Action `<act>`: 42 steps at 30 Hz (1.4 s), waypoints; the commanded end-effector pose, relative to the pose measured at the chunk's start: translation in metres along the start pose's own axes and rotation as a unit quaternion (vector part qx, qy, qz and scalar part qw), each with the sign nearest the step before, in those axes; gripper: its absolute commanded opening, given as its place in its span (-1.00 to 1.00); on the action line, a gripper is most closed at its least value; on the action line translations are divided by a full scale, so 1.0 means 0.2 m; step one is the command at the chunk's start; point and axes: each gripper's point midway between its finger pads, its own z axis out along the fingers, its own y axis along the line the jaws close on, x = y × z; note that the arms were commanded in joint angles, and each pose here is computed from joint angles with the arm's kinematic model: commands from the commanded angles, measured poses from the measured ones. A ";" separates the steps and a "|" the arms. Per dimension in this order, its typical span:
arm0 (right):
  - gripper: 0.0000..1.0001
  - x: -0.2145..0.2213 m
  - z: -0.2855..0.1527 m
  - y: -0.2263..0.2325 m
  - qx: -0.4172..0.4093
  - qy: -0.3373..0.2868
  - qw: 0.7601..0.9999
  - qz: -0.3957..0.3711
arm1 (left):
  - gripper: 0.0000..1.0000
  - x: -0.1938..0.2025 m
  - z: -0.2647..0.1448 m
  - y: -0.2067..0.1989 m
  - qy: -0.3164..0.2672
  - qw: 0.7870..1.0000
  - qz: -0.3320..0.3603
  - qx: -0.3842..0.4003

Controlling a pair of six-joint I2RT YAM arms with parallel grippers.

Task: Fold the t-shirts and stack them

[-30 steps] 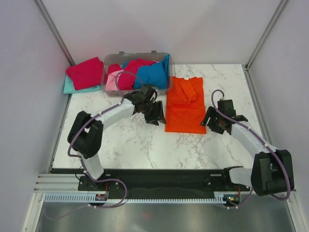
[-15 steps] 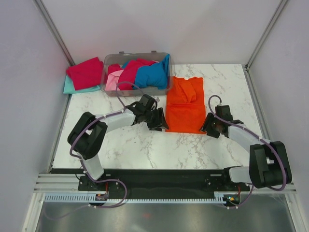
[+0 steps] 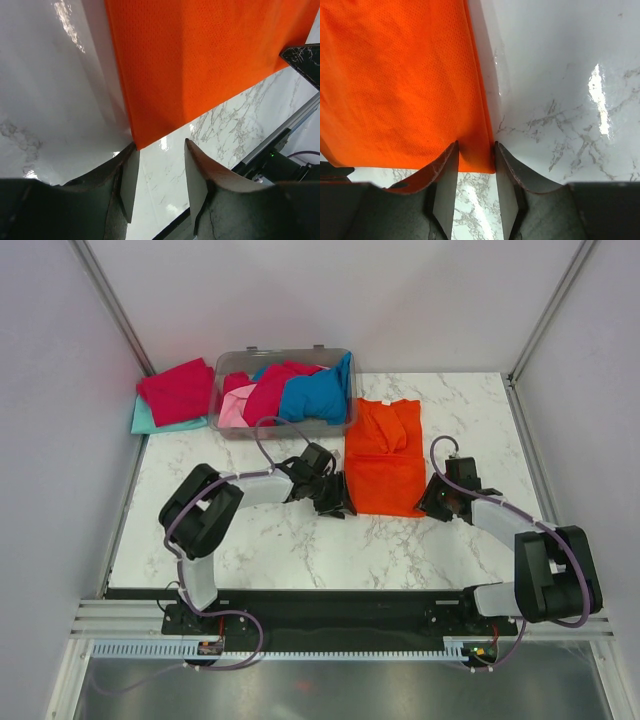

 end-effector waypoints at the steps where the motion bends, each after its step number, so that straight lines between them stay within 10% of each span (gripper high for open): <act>1: -0.17 0.06 0.03 -0.06 0.017 0.014 1.000 -0.006 | -0.03 -0.03 0.05 0.02 -0.011 1.000 -0.007 -0.014; 10: -0.55 0.07 0.00 -0.07 0.019 0.013 1.000 -0.005 | -0.96 -0.07 0.05 -0.01 -0.030 1.000 0.002 -0.005; 15: -0.86 0.09 -0.06 -0.07 0.016 0.017 1.000 -0.006 | -0.96 -0.02 -0.02 -0.09 -0.037 0.999 0.021 0.012; 42: -1.00 0.40 -0.90 0.10 -0.105 0.021 0.993 0.042 | -0.96 0.94 -0.78 -0.31 -0.010 0.996 -0.013 0.090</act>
